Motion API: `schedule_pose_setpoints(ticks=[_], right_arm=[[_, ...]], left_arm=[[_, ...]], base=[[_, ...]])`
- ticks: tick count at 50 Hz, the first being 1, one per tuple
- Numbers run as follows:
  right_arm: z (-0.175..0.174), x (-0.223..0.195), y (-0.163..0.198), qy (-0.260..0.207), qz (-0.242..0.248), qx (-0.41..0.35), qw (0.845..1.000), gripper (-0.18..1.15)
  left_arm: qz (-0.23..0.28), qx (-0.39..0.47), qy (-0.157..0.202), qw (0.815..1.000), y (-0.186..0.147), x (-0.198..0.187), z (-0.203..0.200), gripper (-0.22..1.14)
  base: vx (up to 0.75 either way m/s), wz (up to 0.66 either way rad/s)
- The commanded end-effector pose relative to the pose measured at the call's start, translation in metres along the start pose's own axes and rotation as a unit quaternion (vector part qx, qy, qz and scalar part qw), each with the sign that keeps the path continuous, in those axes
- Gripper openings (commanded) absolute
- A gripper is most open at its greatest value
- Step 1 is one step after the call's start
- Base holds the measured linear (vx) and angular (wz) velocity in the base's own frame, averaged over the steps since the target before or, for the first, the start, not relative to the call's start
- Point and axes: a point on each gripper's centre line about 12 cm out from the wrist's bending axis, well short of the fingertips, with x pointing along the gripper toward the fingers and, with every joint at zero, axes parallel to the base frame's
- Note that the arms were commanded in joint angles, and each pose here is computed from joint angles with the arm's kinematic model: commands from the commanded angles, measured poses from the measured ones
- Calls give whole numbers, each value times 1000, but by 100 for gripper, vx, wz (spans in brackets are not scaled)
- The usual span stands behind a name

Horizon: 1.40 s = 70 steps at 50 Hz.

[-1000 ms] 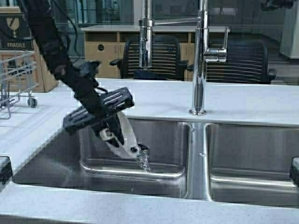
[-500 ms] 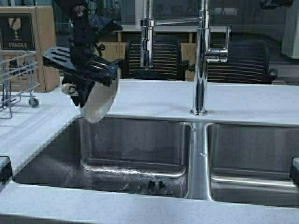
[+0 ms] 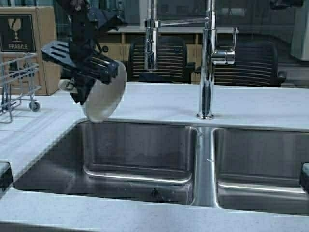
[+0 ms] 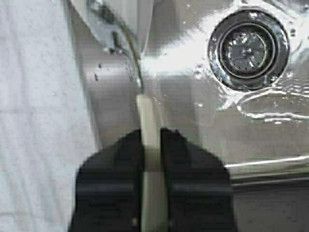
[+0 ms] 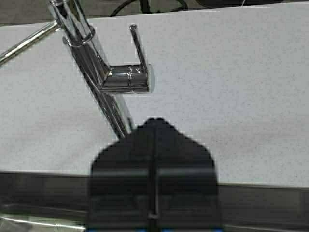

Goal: Wash the pan

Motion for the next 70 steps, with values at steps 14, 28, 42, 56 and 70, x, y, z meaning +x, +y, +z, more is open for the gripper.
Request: schedule_pose_setpoints(ticks=[14, 28, 42, 56, 70], right_arm=[[10, -2, 3, -18, 5, -3, 1000, 5], [19, -2, 5, -30, 8, -6, 1000, 5], [21, -2, 6, -33, 9, -10, 999, 5], [25, -2, 7, -36, 10, -14, 999, 5], [23, -2, 6, -34, 9, -15, 999, 5]], left_arm=[[93, -6, -128, 987, 122, -97, 26, 3], [176, -19, -99, 979, 193, -116, 5, 3], [220, 2, -58, 974, 249, -90, -29, 3], [208, -66, -31, 975, 279, -47, -73, 4], [168, -79, 29, 982, 278, 1, -96, 4]], base=[[0, 0], [0, 0], [0, 0], [0, 1], [0, 1]])
